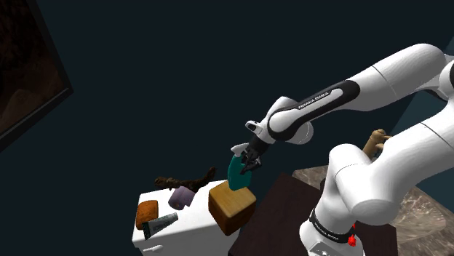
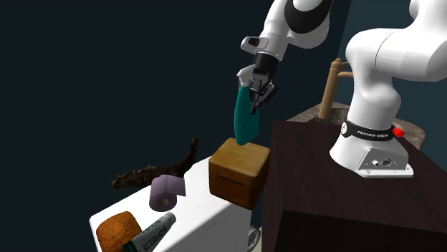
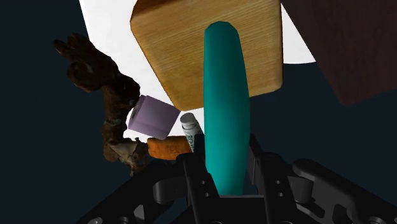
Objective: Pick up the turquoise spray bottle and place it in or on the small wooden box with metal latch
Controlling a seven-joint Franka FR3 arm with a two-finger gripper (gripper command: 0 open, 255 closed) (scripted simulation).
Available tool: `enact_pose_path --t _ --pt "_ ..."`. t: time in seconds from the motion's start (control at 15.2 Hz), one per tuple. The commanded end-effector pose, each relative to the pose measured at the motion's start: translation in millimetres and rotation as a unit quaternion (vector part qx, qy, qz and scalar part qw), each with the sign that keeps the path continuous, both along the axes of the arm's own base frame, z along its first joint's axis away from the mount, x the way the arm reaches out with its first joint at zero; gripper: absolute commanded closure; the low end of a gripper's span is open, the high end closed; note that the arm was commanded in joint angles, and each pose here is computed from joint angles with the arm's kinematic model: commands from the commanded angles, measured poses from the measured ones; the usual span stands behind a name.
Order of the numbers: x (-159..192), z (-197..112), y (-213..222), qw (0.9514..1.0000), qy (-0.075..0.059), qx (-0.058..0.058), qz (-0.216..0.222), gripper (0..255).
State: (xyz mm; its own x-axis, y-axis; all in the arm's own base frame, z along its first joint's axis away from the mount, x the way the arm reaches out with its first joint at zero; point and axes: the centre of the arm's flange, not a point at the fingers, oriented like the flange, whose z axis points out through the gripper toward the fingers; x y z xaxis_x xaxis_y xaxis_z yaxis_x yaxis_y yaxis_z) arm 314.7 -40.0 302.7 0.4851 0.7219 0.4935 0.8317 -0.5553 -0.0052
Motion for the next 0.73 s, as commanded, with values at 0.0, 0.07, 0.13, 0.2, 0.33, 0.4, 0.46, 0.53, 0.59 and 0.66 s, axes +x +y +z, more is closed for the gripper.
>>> enact_pose_path --t 0.0,0.07,0.13,0.2,0.33,0.4,0.46,0.53,0.59,0.66 --pt "0.5 -10.9 -0.5 1.0 0.0 -0.001 0.0 255" --pt "0.5 -16.1 -0.5 1.0 0.0 -0.001 0.0 255" --pt "0.5 -21.4 -0.5 1.0 0.0 -0.001 0.0 255" --pt "0.5 -26.7 -0.5 1.0 0.0 -0.001 0.0 255" --pt "0.5 -38.1 -0.5 1.0 0.0 -0.001 0.0 255" --pt "0.5 -38.1 -0.5 1.0 0.0 -0.001 0.0 255" --pt "0.5 -38.1 -0.5 1.0 0.0 -0.001 0.0 255" --pt "0.5 -38.1 -0.5 1.0 0.0 -0.001 0.0 255" --pt "0.5 -38.1 -0.5 1.0 0.0 -0.001 0.0 255" --pt "0.5 -38.1 -0.5 1.0 0.0 -0.001 0.0 255"
